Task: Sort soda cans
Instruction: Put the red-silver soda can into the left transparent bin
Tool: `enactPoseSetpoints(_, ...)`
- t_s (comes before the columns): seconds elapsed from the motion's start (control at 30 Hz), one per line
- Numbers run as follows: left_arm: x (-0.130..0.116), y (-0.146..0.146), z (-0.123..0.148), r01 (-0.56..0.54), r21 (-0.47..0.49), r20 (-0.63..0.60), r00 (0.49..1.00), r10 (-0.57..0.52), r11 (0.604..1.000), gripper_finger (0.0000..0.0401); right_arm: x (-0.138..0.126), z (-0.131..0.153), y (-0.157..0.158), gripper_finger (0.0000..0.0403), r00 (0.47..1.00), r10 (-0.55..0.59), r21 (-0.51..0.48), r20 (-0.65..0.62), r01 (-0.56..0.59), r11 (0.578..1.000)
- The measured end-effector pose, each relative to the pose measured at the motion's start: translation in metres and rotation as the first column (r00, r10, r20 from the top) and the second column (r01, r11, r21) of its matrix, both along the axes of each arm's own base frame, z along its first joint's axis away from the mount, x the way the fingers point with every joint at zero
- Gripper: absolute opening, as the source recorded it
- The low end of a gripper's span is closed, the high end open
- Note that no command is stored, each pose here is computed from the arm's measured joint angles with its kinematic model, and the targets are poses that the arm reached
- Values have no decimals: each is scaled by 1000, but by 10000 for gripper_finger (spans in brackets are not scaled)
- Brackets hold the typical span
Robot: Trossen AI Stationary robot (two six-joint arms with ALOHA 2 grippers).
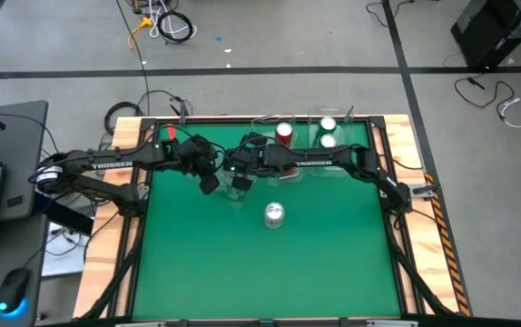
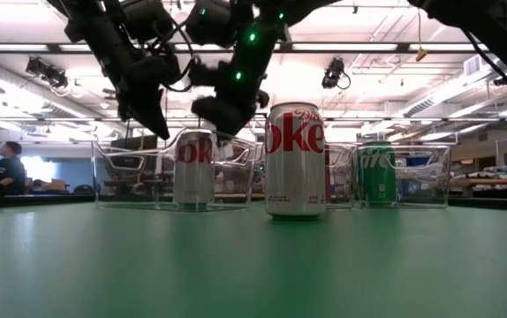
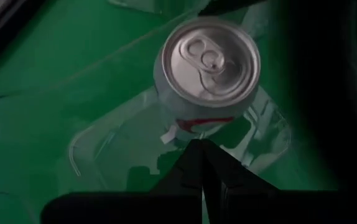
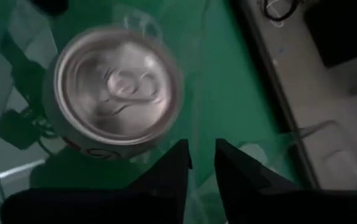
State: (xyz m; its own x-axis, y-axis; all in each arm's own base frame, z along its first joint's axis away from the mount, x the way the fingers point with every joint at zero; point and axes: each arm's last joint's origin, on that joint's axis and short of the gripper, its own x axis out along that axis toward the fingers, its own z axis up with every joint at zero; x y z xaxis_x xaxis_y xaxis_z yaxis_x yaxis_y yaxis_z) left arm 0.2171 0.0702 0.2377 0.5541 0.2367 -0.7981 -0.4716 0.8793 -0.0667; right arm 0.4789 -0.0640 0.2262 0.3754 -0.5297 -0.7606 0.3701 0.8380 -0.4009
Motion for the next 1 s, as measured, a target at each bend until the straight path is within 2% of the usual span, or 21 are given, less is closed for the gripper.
enactPoseSetpoints(0.23,-9,-2,12,7,13,-51,999,-6,1000,0,-17,46,7,121,998,9,-11,70,-8,1000)
enactPoseSetpoints(0.33,-14,-4,23,4,25,-24,1000,-4,1000,0,-34,75,19,140,994,45,26,96,-48,999)
enactPoseSetpoints(0.47,-27,-8,36,3,38,19,1000,-4,999,0,-65,108,35,176,992,57,182,110,-76,980)
enactPoseSetpoints(0.6,-41,-12,47,0,54,68,998,-4,999,0,-91,130,49,228,990,90,380,112,-126,916)
enactPoseSetpoints(0.7,-50,-15,53,-9,76,82,997,3,997,0,-102,135,59,268,992,101,474,78,-126,871)
enactPoseSetpoints(0.8,-60,-16,56,-52,117,69,997,44,992,0,-104,129,68,303,989,143,520,25,-135,843)
enactPoseSetpoints(0.9,-62,-16,57,-58,120,72,996,49,991,0,-100,119,79,328,984,180,527,-19,-143,838)
enactPoseSetpoints(1.0,-51,-15,58,-18,95,132,991,5,995,0,-97,109,90,342,969,235,541,-70,-161,825)
